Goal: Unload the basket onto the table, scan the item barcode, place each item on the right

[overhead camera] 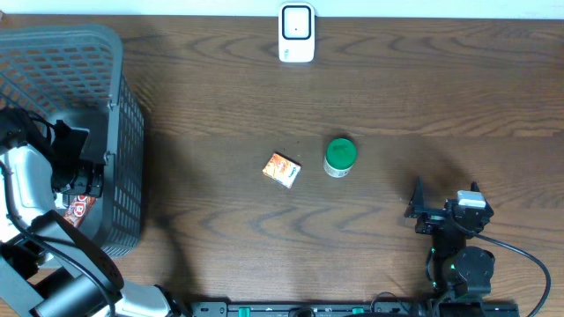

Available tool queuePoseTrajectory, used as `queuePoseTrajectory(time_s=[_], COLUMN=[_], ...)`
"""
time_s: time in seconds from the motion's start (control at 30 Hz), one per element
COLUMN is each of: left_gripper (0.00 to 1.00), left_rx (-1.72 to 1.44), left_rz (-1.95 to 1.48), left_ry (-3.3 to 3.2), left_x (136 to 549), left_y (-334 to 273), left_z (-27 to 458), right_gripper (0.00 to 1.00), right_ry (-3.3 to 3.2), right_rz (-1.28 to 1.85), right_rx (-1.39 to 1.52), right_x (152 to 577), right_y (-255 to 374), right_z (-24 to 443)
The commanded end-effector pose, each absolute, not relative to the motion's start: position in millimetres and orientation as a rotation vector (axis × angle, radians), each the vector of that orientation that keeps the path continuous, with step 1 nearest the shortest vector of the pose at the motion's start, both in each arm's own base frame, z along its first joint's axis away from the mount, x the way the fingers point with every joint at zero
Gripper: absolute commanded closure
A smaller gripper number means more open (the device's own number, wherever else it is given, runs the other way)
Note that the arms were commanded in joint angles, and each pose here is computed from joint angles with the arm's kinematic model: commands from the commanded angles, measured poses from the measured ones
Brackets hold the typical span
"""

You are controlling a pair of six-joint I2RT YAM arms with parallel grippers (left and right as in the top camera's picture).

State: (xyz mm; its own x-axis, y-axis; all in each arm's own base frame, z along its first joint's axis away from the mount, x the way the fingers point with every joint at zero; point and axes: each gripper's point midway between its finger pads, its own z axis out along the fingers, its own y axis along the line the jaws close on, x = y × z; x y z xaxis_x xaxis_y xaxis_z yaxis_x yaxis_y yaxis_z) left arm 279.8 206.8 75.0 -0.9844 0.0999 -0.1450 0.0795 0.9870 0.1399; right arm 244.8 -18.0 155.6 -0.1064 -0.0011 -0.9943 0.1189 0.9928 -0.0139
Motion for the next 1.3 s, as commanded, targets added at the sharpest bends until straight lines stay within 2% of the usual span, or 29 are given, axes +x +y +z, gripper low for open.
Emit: queuePoseTrajectory(time_s=[0.0, 0.23, 0.73, 0.8, 0.87, 0.93, 0.97, 1.0, 1.27], left_gripper=[0.02, 0.02, 0.02, 0.16, 0.25, 0.38, 0.4, 0.47, 0.61], left_rx=[0.156, 0.164, 0.156, 0.16, 0.159, 0.158, 0.158, 0.158, 0.078], left_rz=[0.129, -0.038, -0.145, -0.16, -0.172, -0.175, -0.175, -0.17, -0.132], left_ry=[2.964, 2.937, 3.03, 3.042, 3.049, 3.052, 3.052, 3.048, 3.021], left_x=[281, 287, 280, 279, 279, 279, 279, 281, 291], left_y=[197, 179, 176, 175, 175, 175, 175, 176, 183], left_z=[72, 58, 19, 13, 8, 5, 5, 5, 15], right_gripper=[0.01, 0.01, 0.01, 0.01, 0.01, 0.01, 0.01, 0.01, 0.01], right_ry=[1.678, 1.679, 1.679, 1.678, 1.678, 1.678, 1.678, 1.678, 1.678], right_rz=[-0.118, -0.118, -0.119, -0.119, -0.118, -0.119, -0.118, -0.118, -0.119], right_rx=[0.089, 0.088, 0.088, 0.089, 0.089, 0.089, 0.088, 0.088, 0.089], right_x=[245, 245, 245, 245, 245, 245, 245, 245, 245], right_y=[-21, -20, -21, -21, -21, -21, -20, -20, -21], right_z=[154, 153, 153, 154, 154, 154, 154, 154, 154])
